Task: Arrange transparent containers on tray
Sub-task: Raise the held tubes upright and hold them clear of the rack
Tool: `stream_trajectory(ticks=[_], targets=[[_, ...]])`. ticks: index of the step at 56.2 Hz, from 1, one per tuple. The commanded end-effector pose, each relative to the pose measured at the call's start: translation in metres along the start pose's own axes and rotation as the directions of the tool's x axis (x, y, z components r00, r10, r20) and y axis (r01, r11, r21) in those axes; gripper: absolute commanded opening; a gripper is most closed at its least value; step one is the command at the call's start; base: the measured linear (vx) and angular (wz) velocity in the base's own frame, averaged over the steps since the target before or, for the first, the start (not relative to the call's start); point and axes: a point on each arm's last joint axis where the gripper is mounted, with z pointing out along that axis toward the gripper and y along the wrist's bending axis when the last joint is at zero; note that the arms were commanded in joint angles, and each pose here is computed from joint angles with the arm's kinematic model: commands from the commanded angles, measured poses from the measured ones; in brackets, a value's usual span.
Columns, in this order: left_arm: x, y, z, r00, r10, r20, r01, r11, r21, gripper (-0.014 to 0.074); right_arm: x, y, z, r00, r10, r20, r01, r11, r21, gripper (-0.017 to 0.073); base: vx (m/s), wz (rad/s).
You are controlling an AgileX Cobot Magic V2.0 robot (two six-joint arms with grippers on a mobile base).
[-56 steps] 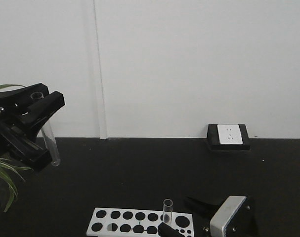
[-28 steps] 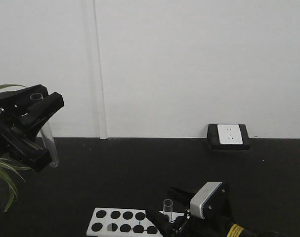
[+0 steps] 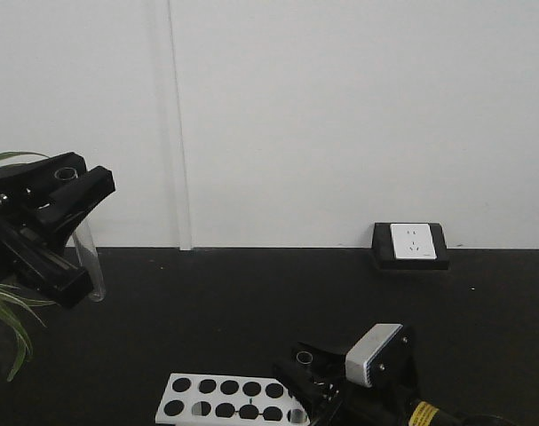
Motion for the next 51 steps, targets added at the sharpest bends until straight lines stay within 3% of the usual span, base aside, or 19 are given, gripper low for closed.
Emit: stream_trajectory(ticks=[1, 11, 18, 22, 26, 34, 35, 37, 43, 51], targets=[[-0.021, -0.002, -0.003, 0.996, -0.020, 0.090, 0.019, 1.000, 0.013, -0.0004, -0.039, 0.006, -0.003, 0.982, -0.036, 0.185, 0.043, 0.999, -0.031, -0.0013, 0.00, 0.00], [-0.015, 0.002, -0.002, 0.999, -0.025, 0.027, 0.025, 0.999, -0.029, -0.0004, -0.082, 0.011, -0.013, 0.967, -0.075, 0.243, 0.077, 0.997, 0.002, -0.0013, 0.00, 0.00], [-0.015, 0.002, -0.002, 0.996, -0.087, 0.020, 0.088, 0.996, -0.033, -0.0004, -0.129, 0.016, -0.025, 0.953, -0.116, 0.279, 0.106, 0.993, 0.053, -0.0013, 0.00, 0.00], [-0.015, 0.002, -0.003, 0.996, -0.088, 0.020, 0.089, 0.995, -0.033, -0.0004, -0.153, 0.019, -0.034, 0.951, -0.138, 0.277, 0.118, 0.989, 0.090, -0.0013, 0.00, 0.00], [-0.014, 0.002, -0.003, 0.997, -0.078, 0.009, 0.078, 0.996, -0.034, -0.0004, -0.173, 0.024, -0.045, 0.950, -0.150, 0.274, 0.121, 0.985, 0.120, -0.0013, 0.00, 0.00], [-0.013, -0.002, -0.006, 0.991, -0.128, -0.039, 0.128, 0.992, -0.009, -0.0004, -0.202, 0.039, -0.080, 0.954, -0.152, 0.257, 0.104, 0.976, 0.192, -0.0013, 0.00, 0.00], [-0.013, -0.003, -0.007, 0.993, -0.106, -0.045, 0.106, 0.994, 0.001, -0.0004, -0.204, 0.040, -0.083, 0.955, -0.155, 0.252, 0.105, 0.974, 0.199, -0.0013, 0.00, 0.00], [-0.014, -0.005, -0.009, 0.991, -0.120, -0.055, 0.121, 0.993, 0.015, -0.0004, -0.209, 0.044, -0.092, 0.958, -0.163, 0.236, 0.110, 0.969, 0.223, -0.0013, 0.00, 0.00], [-0.019, -0.011, -0.018, 0.993, -0.071, -0.092, 0.077, 0.995, 0.063, -0.0002, -0.216, 0.051, -0.113, 0.963, -0.196, 0.187, 0.139, 0.950, 0.280, -0.0013, 0.00, 0.00], [-0.024, -0.017, -0.031, 0.989, -0.048, -0.141, 0.061, 0.994, 0.094, 0.0000, -0.210, 0.063, -0.133, 0.966, -0.179, 0.187, 0.125, 0.955, 0.268, -0.0013, 0.00, 0.00]])
